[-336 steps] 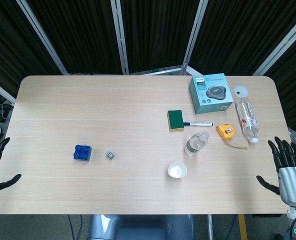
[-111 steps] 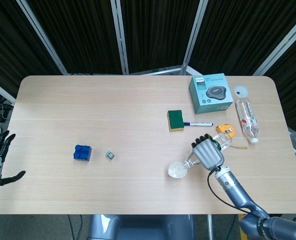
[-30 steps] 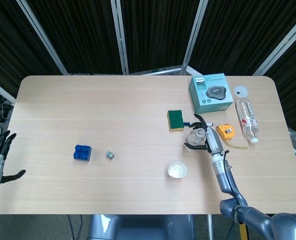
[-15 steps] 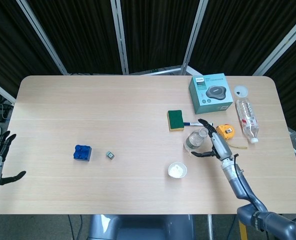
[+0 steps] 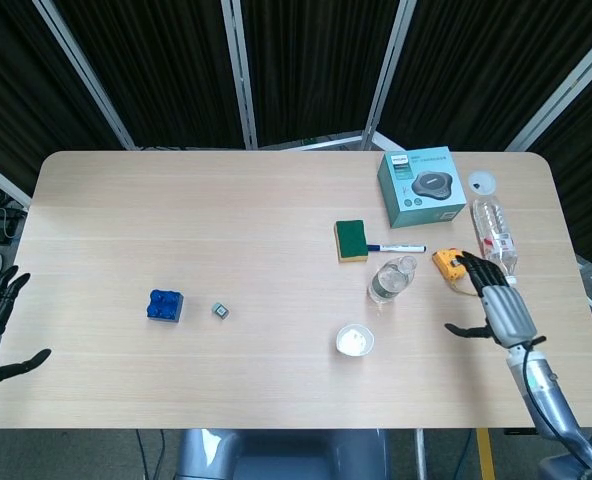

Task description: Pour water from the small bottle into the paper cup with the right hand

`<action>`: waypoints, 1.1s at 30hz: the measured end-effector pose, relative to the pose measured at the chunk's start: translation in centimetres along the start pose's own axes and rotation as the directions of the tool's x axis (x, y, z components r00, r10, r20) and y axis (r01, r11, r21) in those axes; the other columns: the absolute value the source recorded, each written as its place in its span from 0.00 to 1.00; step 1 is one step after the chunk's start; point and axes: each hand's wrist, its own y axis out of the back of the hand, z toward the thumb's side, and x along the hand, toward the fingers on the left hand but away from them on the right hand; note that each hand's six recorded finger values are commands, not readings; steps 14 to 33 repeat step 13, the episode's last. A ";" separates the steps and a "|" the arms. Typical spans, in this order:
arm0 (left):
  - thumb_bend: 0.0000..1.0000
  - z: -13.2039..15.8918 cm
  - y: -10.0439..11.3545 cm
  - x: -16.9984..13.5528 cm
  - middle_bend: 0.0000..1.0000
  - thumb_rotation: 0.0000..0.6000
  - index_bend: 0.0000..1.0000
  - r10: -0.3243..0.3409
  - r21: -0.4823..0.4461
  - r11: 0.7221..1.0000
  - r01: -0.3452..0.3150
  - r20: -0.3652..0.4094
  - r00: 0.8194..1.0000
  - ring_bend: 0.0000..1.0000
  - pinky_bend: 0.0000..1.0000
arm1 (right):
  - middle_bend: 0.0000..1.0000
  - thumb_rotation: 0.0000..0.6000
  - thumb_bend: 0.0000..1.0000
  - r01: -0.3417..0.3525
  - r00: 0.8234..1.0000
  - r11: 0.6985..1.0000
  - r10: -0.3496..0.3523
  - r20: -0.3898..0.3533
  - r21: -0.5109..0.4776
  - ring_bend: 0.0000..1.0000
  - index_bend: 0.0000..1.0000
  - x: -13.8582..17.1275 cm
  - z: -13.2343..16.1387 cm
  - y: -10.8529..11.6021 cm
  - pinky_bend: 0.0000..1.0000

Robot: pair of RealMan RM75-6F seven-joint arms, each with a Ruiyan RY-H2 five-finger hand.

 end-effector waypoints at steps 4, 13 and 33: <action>0.00 0.0 0.2 -0.1 0.00 1.00 0.00 0.009 -0.002 1.000 -0.009 0.005 1.000 0.00 0.00 | 0.00 1.00 0.00 0.093 0.995 0.994 -0.095 0.023 0.051 0.00 0.00 2.9 0.4 2.5 0.00; 0.00 0.5 0.1 -0.3 0.00 1.00 0.00 0.016 0.006 1.000 -0.016 0.028 0.999 0.00 0.00 | 0.00 1.00 0.00 0.166 0.985 0.972 -0.172 0.020 0.165 0.00 0.00 5.9 2.0 4.5 0.00; 0.00 0.5 0.1 -0.3 0.00 1.00 0.00 0.016 0.006 1.000 -0.016 0.028 0.999 0.00 0.00 | 0.00 1.00 0.00 0.166 0.985 0.972 -0.172 0.020 0.165 0.00 0.00 5.9 2.0 4.5 0.00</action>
